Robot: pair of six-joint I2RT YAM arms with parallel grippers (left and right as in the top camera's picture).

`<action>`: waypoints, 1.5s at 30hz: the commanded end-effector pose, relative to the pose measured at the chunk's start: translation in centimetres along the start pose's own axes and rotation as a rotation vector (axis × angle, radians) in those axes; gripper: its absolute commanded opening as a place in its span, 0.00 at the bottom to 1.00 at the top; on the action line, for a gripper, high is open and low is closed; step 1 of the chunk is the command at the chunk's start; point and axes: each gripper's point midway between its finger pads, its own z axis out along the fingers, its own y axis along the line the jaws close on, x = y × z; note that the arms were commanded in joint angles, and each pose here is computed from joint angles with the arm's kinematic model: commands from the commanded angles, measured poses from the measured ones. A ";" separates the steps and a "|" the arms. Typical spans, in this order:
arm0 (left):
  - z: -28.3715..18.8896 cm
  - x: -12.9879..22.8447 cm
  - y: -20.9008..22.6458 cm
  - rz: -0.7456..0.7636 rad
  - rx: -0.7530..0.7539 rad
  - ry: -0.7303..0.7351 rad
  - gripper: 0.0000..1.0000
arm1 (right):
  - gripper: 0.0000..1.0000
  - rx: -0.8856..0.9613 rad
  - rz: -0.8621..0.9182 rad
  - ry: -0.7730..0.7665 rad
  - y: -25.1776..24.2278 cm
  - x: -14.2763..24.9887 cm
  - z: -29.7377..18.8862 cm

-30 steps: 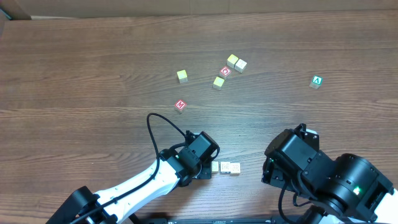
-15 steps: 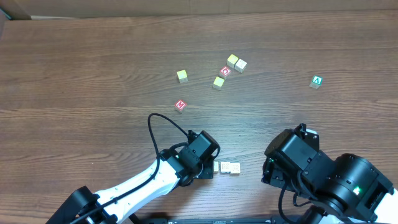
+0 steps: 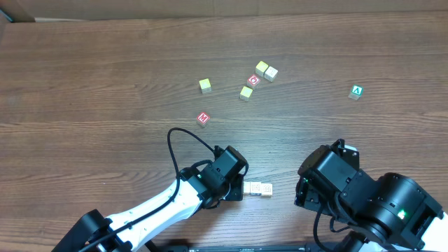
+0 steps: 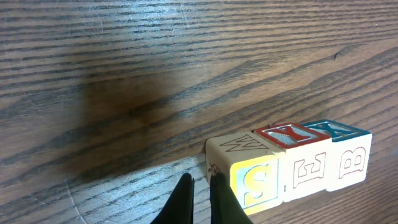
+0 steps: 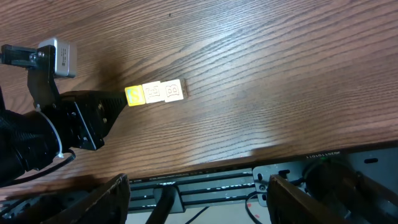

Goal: Flip 4 blocks
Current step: 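Move the left gripper to the red-lettered M block and grasp it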

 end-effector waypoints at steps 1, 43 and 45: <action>-0.1 -0.4 -0.2 0.005 0.010 0.002 0.04 | 0.71 -0.032 0.003 -0.015 0.4 -0.3 -0.7; -1.5 -19.4 9.5 -0.628 -0.100 -0.141 0.30 | 0.76 -0.032 0.002 -0.016 0.4 -0.3 -0.7; -1.6 -20.1 9.3 -0.636 -0.086 -0.162 0.31 | 0.77 -0.032 0.000 -0.016 0.4 -0.3 -0.7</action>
